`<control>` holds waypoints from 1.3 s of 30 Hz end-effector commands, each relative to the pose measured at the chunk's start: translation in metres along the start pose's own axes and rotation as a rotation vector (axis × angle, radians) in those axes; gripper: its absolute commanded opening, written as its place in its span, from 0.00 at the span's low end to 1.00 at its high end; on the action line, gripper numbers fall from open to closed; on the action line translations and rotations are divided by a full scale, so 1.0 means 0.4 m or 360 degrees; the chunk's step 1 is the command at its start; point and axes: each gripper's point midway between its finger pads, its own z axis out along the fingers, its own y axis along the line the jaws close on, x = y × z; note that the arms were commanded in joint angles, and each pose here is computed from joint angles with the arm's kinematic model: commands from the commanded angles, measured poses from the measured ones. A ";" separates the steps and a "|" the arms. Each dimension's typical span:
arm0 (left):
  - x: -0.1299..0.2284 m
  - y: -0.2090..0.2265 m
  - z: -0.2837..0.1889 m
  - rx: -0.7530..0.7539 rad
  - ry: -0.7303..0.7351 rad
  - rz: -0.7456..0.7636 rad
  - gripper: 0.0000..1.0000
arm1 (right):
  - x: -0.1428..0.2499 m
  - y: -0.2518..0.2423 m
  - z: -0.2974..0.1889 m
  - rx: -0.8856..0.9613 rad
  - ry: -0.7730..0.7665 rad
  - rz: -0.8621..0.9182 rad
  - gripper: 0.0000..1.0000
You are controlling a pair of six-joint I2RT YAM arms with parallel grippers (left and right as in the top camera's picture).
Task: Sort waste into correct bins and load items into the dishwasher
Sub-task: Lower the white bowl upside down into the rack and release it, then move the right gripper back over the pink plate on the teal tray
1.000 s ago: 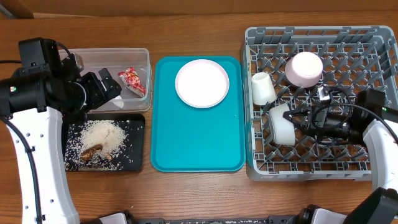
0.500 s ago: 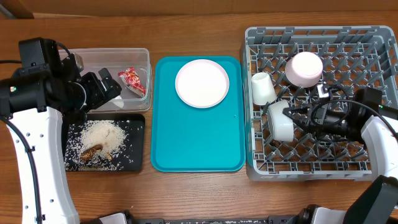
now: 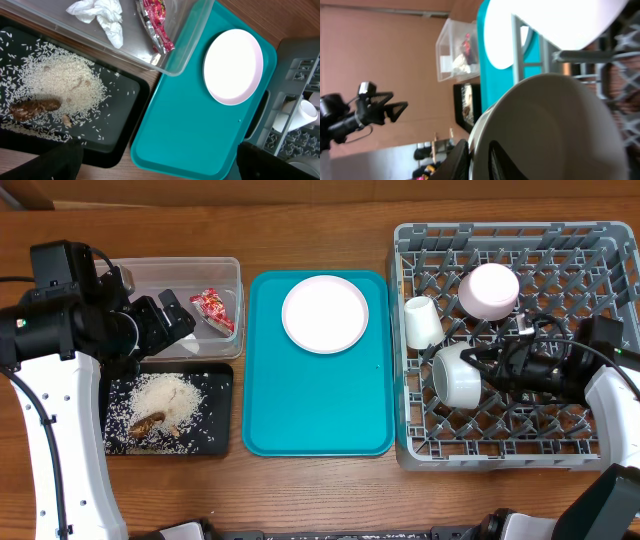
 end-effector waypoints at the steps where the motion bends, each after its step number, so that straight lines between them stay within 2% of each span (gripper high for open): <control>1: -0.003 -0.010 -0.010 0.0021 -0.0019 0.0006 1.00 | -0.017 -0.057 -0.019 0.0217 -0.0022 -0.0007 0.20; 5: -0.003 -0.010 -0.010 0.0021 -0.0019 0.0006 1.00 | -0.056 -0.047 -0.056 0.0230 -0.0110 -0.0036 0.29; 10: -0.003 -0.010 -0.010 0.0021 -0.0019 0.0006 1.00 | -0.112 -0.043 -0.111 0.0314 -0.0231 -0.0094 0.33; 14: -0.003 -0.010 -0.010 0.0021 -0.0019 0.0006 1.00 | -0.166 -0.070 -0.176 0.0550 -0.0351 -0.0108 0.38; 20: -0.003 -0.010 -0.010 0.0021 -0.0019 0.0006 1.00 | -0.207 -0.101 -0.237 0.0844 -0.0463 -0.0015 0.38; 29: -0.003 -0.010 -0.010 0.0021 -0.0019 0.0006 1.00 | -0.170 -0.072 -0.147 0.0877 -0.0277 -0.0099 0.37; 39: -0.003 -0.010 -0.010 0.0021 -0.0019 0.0006 1.00 | -0.078 0.080 0.132 0.0752 0.0074 -0.0542 0.37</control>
